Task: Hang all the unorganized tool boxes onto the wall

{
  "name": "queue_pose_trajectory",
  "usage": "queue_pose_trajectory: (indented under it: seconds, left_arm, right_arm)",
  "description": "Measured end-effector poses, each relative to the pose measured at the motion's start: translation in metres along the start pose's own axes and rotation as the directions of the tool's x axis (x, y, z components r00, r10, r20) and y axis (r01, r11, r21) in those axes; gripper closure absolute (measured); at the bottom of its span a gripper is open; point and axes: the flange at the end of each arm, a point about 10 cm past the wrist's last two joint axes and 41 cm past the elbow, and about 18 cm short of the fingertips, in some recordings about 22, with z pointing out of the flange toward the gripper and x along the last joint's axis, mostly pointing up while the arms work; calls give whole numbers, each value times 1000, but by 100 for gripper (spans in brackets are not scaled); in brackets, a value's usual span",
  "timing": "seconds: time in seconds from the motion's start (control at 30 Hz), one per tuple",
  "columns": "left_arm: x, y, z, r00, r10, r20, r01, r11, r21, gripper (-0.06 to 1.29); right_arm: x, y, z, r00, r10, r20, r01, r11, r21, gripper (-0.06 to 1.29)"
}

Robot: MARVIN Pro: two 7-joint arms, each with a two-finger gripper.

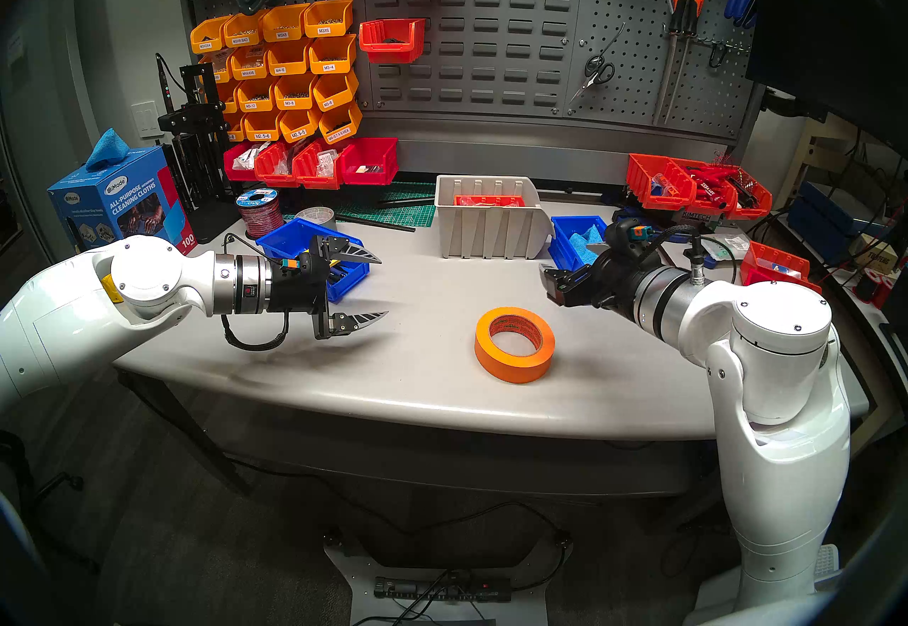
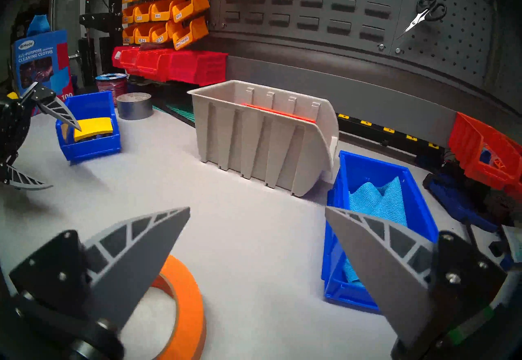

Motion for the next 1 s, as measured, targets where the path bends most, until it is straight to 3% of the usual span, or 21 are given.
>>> queue_pose_trajectory:
  seconds: [0.1,0.27,0.5,0.73,1.0]
  left_arm:
    - [0,0,0,1000,0,0,0,1000,0,0]
    - [0,0,0,1000,-1,1,1,1000,1,0]
    - [0,0,0,1000,-1,0,1,1000,1,0]
    - [0,0,0,1000,-1,0,1,1000,1,0]
    - [0,0,0,1000,-1,0,1,1000,1,0]
  right_arm:
    - [13,12,-2,998,-22,-67,19,999,-51,-3]
    - [38,26,-7,979,-63,-196,39,992,-121,-3]
    - [60,20,4,943,-80,-324,37,990,-137,-3]
    - [52,13,41,959,-19,-281,-15,993,-117,-3]
    - [57,14,55,981,18,-194,-40,993,-112,-3]
